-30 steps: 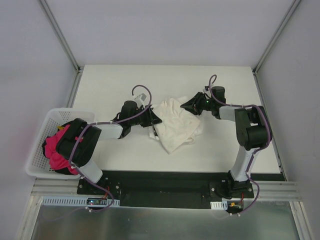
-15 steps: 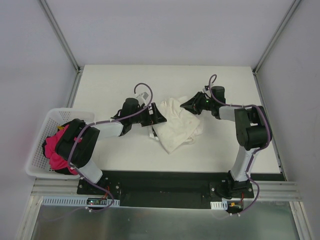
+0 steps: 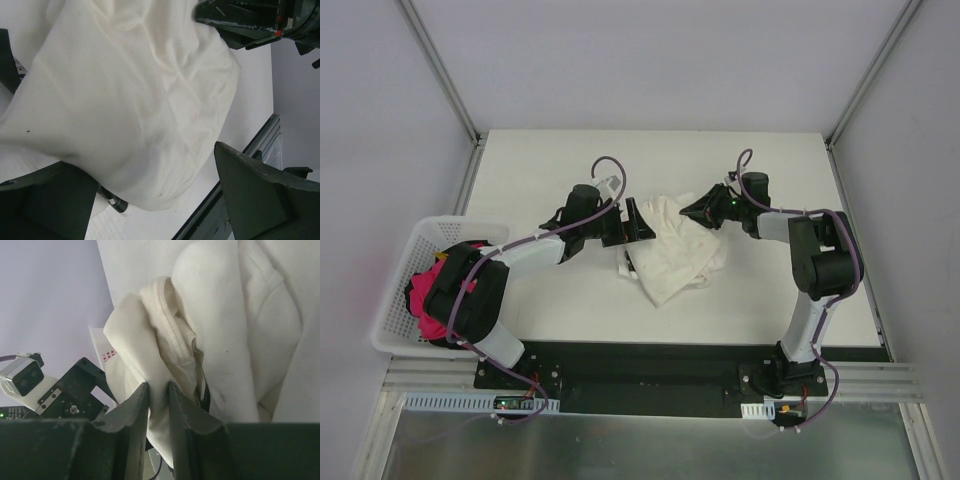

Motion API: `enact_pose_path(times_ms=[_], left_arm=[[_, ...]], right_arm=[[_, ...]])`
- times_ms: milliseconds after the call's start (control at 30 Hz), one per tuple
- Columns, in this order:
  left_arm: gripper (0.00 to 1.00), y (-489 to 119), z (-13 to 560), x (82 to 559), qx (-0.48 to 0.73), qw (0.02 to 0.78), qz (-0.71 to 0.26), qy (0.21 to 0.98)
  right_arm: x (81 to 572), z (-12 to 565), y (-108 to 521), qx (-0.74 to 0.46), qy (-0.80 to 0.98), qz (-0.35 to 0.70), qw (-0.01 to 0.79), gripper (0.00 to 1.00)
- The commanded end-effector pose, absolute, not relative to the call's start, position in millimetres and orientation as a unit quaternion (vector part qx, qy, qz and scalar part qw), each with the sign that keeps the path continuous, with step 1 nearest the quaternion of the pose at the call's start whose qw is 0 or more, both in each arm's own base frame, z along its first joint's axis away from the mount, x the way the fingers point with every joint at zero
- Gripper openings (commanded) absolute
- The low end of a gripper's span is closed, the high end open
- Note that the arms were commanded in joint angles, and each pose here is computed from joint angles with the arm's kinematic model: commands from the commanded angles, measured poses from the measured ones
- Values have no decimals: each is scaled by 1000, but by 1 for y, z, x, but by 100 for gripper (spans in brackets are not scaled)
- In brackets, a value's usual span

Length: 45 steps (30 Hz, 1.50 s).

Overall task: Fold and stack the t-shirts
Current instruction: Smooth out wrinkles on the folded tshirt

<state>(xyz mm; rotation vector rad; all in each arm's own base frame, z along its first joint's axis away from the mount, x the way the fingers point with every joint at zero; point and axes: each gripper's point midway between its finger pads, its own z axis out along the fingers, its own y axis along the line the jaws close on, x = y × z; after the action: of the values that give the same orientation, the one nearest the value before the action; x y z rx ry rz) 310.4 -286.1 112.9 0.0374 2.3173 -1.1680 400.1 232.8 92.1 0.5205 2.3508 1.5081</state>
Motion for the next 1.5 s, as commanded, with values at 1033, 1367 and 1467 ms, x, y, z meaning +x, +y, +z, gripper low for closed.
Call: enact_pose_path(times_ms=[1033, 1367, 1467], left_arm=[[83, -333, 136, 295, 65, 228, -465, 853], [39, -327, 118, 286, 65, 216, -451, 864], [28, -327, 114, 282, 67, 209, -452, 865]], right_arm=[[401, 109, 228, 172, 800, 551, 165, 22], [396, 120, 243, 163, 798, 556, 165, 42], [391, 121, 251, 159, 801, 555, 162, 45]])
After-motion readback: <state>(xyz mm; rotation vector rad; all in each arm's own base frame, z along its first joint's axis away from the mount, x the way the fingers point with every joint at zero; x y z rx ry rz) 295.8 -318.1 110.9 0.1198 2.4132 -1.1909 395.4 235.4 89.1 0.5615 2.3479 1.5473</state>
